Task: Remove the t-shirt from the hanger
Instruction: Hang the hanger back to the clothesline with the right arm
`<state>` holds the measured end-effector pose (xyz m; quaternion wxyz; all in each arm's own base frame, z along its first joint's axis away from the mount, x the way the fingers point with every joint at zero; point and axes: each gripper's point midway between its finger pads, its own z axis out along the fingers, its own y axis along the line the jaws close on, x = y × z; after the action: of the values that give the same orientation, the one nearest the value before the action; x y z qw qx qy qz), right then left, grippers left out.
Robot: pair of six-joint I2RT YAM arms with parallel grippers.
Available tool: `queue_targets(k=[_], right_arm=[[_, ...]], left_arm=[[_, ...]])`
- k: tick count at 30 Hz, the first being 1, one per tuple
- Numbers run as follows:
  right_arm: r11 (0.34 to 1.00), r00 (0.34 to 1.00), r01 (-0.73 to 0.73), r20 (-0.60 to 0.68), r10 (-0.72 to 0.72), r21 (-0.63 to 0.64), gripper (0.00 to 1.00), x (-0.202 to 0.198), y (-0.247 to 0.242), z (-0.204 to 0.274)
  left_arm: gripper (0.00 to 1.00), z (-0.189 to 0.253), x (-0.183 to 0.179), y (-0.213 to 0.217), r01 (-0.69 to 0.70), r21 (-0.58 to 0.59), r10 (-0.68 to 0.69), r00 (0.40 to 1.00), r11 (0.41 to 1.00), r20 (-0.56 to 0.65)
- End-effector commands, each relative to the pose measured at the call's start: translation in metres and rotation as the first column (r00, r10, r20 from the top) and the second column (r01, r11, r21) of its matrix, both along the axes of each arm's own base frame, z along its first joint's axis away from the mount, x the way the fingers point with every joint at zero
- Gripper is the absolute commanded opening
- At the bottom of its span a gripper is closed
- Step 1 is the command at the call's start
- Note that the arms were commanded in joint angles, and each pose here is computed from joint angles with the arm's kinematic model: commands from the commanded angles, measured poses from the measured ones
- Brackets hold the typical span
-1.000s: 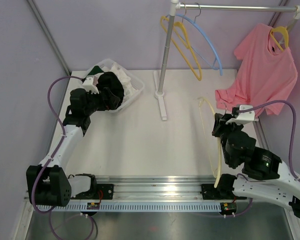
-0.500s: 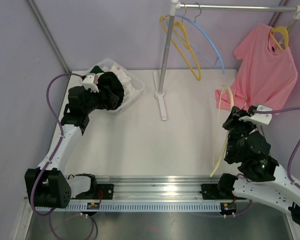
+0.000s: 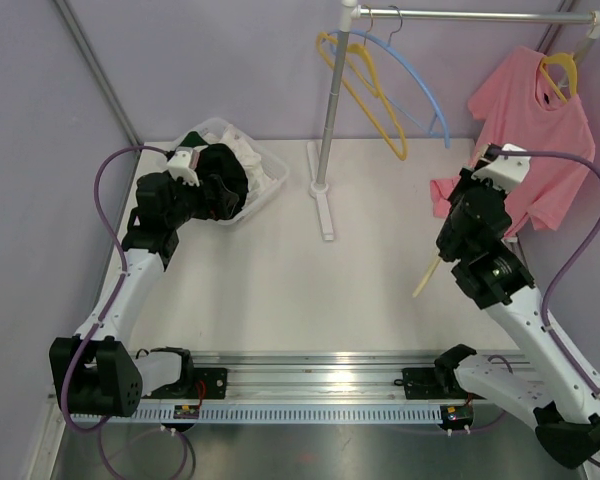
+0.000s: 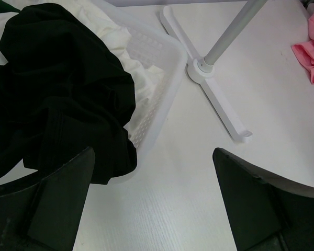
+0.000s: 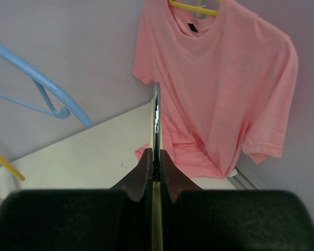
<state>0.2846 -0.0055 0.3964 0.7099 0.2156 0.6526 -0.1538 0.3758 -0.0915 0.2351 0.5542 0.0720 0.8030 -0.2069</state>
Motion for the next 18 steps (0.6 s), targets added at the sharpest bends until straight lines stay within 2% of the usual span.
queue_targets(k=[1, 5, 7, 11, 18], right_arm=[[0.996, 0.995, -0.086, 0.058, 0.084, 0.032, 0.0, 0.016, 0.005, 0.037], [0.993, 0.991, -0.114, 0.068, 0.112, 0.023, 0.0, 0.025, 0.002, 0.065], [0.984, 0.984, -0.177, 0.036, 0.177, 0.008, 0.0, 0.034, 0.011, 0.067], [0.974, 0.972, -0.226, 0.069, 0.226, -0.009, 0.0, 0.039, 0.018, 0.098], [0.904, 0.902, -0.423, 0.068, 0.426, -0.056, 0.0, 0.052, 0.057, 0.115]], left_arm=[[0.99, 0.022, -0.001, -0.006, 0.043, 0.009, -0.044, 0.995, 0.999, 0.092], [0.99, 0.021, -0.003, -0.007, 0.055, 0.011, -0.056, 0.994, 0.998, 0.091], [0.99, 0.02, -0.003, -0.008, 0.061, 0.011, -0.062, 0.994, 0.998, 0.09], [0.99, 0.022, -0.004, -0.009, 0.072, 0.016, -0.073, 0.993, 0.997, 0.098], [0.99, 0.029, -0.011, -0.01, 0.083, 0.018, -0.084, 0.989, 0.996, 0.123]])
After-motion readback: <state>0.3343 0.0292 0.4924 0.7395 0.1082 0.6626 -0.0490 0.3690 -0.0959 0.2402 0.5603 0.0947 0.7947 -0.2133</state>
